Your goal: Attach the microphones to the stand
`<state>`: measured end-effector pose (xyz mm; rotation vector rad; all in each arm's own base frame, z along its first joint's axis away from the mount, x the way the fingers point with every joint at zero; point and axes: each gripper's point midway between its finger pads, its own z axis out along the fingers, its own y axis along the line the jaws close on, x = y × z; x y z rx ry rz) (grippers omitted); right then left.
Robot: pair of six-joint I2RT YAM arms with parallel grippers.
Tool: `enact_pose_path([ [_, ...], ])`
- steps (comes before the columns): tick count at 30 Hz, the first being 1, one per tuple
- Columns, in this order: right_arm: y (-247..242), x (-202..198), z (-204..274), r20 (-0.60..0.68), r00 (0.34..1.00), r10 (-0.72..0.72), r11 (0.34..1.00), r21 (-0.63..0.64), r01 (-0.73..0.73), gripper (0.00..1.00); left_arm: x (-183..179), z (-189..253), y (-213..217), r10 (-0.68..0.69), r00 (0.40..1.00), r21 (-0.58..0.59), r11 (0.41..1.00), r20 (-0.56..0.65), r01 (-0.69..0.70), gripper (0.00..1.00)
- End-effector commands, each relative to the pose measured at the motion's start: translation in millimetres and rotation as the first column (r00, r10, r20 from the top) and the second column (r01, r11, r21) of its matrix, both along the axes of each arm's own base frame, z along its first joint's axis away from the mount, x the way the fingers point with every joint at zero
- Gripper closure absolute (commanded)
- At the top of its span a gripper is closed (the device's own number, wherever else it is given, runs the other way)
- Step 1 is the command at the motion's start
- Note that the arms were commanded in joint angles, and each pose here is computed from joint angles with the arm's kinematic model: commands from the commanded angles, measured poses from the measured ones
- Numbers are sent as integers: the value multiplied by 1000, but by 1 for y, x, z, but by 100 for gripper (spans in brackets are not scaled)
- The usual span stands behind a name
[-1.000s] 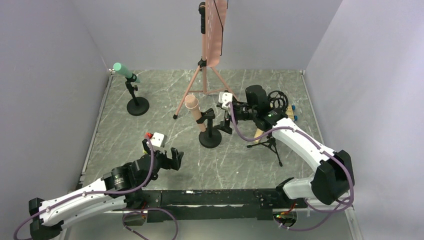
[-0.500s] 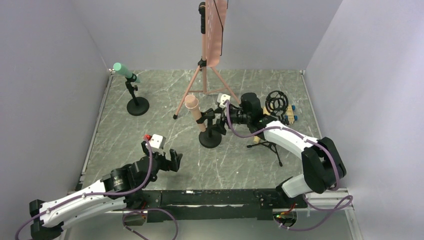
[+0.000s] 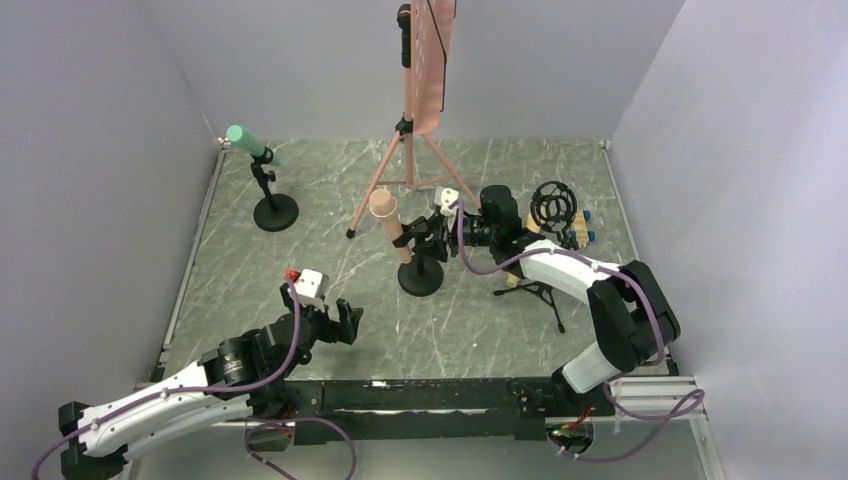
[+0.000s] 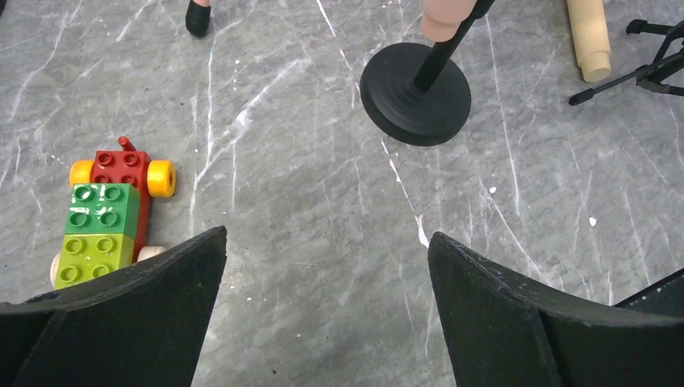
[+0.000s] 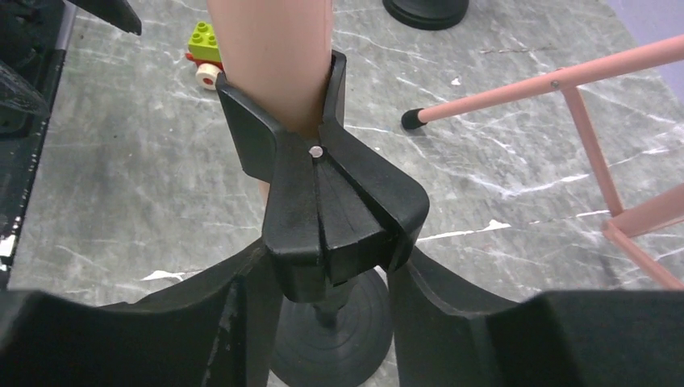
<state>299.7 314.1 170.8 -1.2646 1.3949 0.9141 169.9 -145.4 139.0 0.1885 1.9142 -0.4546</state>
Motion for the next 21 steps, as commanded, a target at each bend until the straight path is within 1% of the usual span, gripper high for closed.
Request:
enact_pose_path([
  [1, 7, -2, 14, 34, 997, 64, 995, 68, -67, 56, -1, 7, 0, 4, 1000, -24, 1000, -6, -5, 1],
  [4, 7, -3, 15, 36, 997, 68, 995, 73, -71, 71, -1, 7, 0, 5, 1000, -21, 1000, -8, -5, 1],
  [7, 5, -1, 22, 56, 998, 40, 995, 89, -45, 82, 0, 8, 0, 5, 1000, -23, 1000, -5, -5, 1],
  [9, 2, 5, 30, 81, 997, -5, 995, 103, -4, 88, 0, 10, 0, 6, 1000, -23, 1000, -2, -6, 1],
  [13, -2, 29, 43, 107, 987, -123, 987, 119, 110, 94, 0, 16, 2, 11, 1000, -26, 1000, 8, -11, 1],
  [18, -2, 70, 53, 122, 955, -270, 957, 140, 252, 94, 0, 22, 5, 19, 1000, -34, 999, 11, -19, 1],
  [21, -1, 97, 55, 116, 936, -332, 938, 140, 316, 94, 0, 22, 6, 24, 1000, -36, 999, 8, -24, 1],
])
